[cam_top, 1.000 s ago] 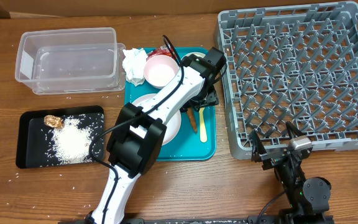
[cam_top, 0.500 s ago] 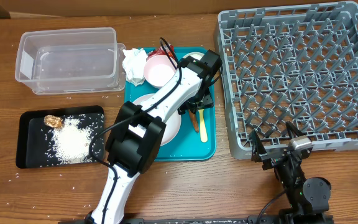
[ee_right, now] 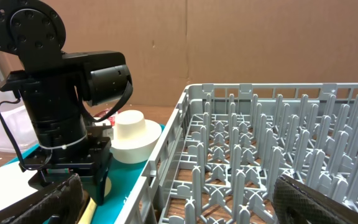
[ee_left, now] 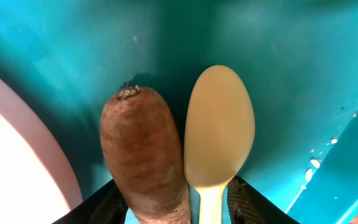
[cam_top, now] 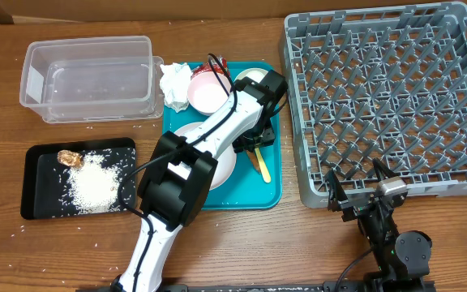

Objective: Sort waste into correct bins and load items into the dishwasher
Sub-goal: 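Lower the left gripper and grasp the carrot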

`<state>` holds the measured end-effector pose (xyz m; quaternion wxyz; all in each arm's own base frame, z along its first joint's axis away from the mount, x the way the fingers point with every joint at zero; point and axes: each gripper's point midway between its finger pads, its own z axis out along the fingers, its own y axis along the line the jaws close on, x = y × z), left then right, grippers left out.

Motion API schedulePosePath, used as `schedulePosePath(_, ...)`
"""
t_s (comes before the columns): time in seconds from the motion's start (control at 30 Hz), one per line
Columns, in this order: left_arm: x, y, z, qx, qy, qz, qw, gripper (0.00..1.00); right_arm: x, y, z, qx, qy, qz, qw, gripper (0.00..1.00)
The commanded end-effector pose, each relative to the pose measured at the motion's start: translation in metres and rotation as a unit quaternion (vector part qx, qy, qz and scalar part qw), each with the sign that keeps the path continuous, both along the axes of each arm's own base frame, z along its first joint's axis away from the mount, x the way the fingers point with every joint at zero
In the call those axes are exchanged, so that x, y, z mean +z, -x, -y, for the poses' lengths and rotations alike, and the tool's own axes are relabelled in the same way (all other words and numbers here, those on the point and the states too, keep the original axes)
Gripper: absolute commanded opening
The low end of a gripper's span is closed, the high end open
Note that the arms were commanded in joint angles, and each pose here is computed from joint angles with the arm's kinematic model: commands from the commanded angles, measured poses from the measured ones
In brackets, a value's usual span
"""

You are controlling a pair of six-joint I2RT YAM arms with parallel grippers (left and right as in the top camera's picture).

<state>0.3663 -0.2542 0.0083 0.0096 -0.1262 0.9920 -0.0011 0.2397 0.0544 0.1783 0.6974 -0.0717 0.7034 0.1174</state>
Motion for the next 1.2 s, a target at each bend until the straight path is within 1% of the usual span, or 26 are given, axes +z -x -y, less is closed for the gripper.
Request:
schedulePosePath(0.0,-0.004,0.001,-0.001,0.008,0.001,-0.003,1.0,0.48,-0.002,0.0,0.0,-0.002,0.003,0.001,1.0,1.0)
schedulePosePath(0.07,-0.004,0.001,-0.001,0.008,0.001,-0.003,1.0,0.45,-0.002,0.0,0.0,-0.002,0.003,0.001,1.0,1.0)
schedulePosePath(0.17,-0.002,0.001,0.0,0.004,0.002,-0.001,1.0,0.45,-0.002,0.0,0.0,-0.002,0.003,0.001,1.0,1.0)
schedulePosePath(0.53,0.01,-0.006,0.004,-0.017,0.009,0.011,1.0,0.51,-0.002,0.0,0.0,-0.002,0.003,0.001,1.0,1.0)
schedulePosePath(0.57,0.011,-0.006,0.004,-0.025,0.01,0.012,1.0,0.53,-0.002,0.0,0.0,-0.002,0.003,0.001,1.0,1.0)
schedulePosePath(0.83,0.031,-0.015,0.01,-0.057,0.022,0.036,0.997,0.59,-0.002,0.0,0.0,-0.002,0.003,0.001,1.0,1.0)
schedulePosePath(1.07,0.03,-0.011,0.003,-0.034,0.015,0.023,0.999,0.58,-0.002,0.0,0.0,-0.002,0.003,0.001,1.0,1.0)
schedulePosePath(1.17,0.028,-0.007,-0.003,-0.014,0.008,0.011,1.0,0.53,-0.002,0.0,0.0,-0.002,0.003,0.001,1.0,1.0)
